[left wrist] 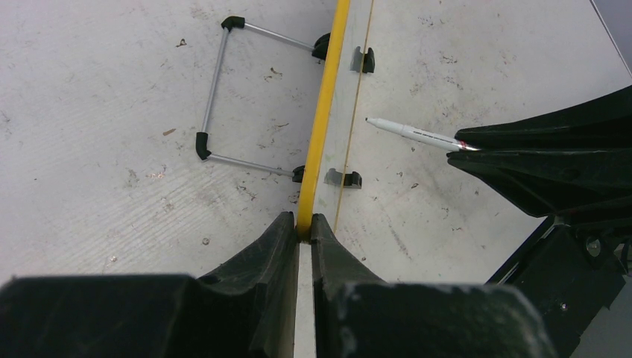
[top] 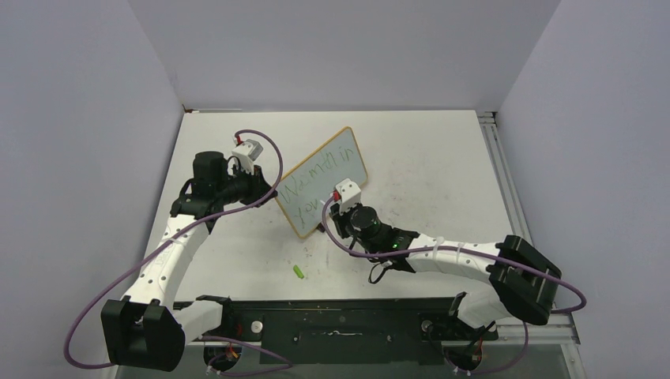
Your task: Write a sentence on the whiteboard
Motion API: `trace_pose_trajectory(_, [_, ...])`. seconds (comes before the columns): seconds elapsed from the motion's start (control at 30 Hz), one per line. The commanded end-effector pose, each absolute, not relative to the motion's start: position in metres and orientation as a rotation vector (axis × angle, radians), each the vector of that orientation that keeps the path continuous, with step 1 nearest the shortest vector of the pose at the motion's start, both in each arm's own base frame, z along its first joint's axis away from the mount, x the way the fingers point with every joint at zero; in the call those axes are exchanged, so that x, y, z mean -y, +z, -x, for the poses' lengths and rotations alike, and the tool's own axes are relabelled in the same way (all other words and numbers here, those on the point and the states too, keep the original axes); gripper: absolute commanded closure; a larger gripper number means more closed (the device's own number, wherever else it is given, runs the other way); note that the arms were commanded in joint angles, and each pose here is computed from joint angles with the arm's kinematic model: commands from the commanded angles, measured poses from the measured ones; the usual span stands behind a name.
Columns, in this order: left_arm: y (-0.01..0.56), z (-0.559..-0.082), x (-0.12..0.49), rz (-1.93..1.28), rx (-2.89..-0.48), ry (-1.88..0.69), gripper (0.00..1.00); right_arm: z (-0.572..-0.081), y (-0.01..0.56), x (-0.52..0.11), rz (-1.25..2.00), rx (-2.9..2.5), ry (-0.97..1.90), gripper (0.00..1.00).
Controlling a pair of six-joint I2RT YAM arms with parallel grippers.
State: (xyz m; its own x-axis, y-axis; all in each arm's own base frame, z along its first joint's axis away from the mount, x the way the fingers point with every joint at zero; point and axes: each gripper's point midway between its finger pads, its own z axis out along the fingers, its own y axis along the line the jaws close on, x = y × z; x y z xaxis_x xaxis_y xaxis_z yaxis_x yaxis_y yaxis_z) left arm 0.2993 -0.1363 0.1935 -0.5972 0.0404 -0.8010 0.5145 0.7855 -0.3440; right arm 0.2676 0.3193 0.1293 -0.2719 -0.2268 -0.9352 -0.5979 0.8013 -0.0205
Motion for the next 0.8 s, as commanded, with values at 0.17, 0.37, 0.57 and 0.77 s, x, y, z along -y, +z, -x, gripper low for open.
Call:
trace_pose_trajectory(0.17, [0.196, -0.301, 0.135, -0.418, -2.130, -0.699, 1.00, -0.279, 0.182, -0.327, 0.552, -1.724, 0.466, 0.95])
trace_pose_trajectory(0.37, [0.196, -0.301, 0.135, -0.417, -2.128, -0.697, 1.00, -0.283, 0.183, -0.338, 0.562, -1.711, 0.485, 0.95])
trace_pose_trajectory(0.57, [0.196, -0.301, 0.135, -0.418, -2.129, -0.699, 1.00, -0.286, 0.181, -0.343, 0.564, -1.713, 0.486, 0.95])
trace_pose_trajectory(0.77, [0.196, -0.301, 0.135, -0.418, -2.130, -0.699, 1.00, -0.288, 0.173, -0.346, 0.573, -1.732, 0.474, 0.95])
